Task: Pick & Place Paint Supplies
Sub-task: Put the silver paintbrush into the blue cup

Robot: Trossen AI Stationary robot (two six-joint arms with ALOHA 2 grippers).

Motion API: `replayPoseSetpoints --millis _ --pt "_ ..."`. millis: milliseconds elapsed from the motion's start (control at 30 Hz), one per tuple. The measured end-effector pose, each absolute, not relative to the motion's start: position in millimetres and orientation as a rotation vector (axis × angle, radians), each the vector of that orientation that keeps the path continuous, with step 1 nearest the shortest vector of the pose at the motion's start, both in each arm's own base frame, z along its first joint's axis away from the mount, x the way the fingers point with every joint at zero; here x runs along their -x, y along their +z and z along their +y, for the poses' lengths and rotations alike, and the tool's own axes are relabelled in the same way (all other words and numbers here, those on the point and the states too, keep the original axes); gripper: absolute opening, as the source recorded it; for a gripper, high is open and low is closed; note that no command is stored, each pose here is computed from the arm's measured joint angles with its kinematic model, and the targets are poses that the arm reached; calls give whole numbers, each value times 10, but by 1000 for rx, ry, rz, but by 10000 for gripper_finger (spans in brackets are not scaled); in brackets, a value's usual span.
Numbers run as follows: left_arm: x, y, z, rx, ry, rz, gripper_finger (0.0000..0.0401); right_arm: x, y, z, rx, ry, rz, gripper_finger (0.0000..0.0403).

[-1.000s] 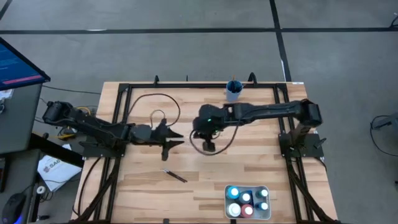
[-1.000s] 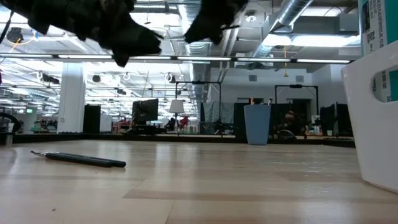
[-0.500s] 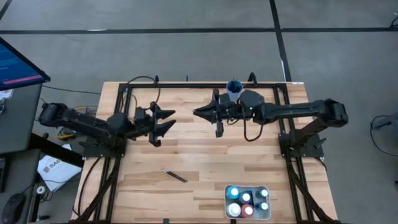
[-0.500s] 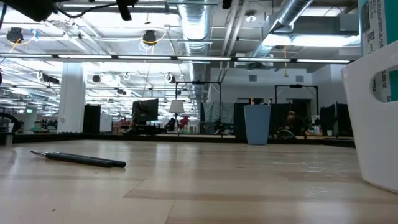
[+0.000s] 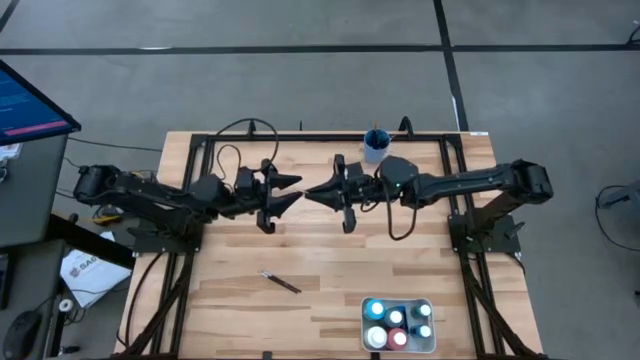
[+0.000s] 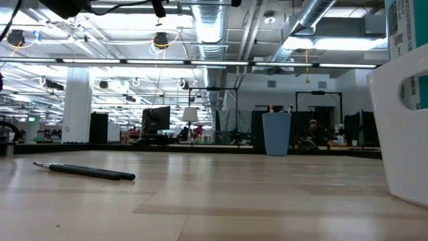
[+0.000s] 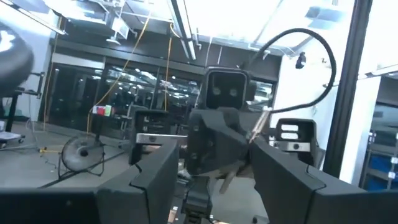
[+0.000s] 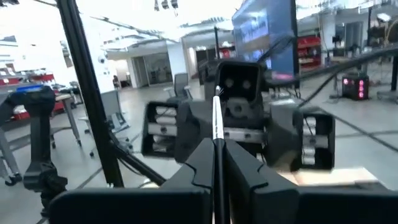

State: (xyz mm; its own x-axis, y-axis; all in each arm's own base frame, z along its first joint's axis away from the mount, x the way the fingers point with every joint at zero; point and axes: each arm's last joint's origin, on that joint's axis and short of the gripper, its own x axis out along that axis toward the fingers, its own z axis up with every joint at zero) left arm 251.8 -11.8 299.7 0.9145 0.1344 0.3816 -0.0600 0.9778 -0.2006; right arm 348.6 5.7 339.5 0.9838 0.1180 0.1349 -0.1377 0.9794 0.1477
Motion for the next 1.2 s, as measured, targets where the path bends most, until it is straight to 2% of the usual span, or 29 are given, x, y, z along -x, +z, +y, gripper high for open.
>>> replayPoseSetpoints --millis 467,933,1200 --pt "-2497 3047 -133 187 37 -457 184 -3484 3415 36 -125 123 -150 9" --pt "-2519 3087 -60 182 64 -480 180 -3481 3425 -17 -116 131 -159 9" --pt "-2555 3054 -58 191 2 -478 175 -3481 3424 -36 -114 129 -158 9"
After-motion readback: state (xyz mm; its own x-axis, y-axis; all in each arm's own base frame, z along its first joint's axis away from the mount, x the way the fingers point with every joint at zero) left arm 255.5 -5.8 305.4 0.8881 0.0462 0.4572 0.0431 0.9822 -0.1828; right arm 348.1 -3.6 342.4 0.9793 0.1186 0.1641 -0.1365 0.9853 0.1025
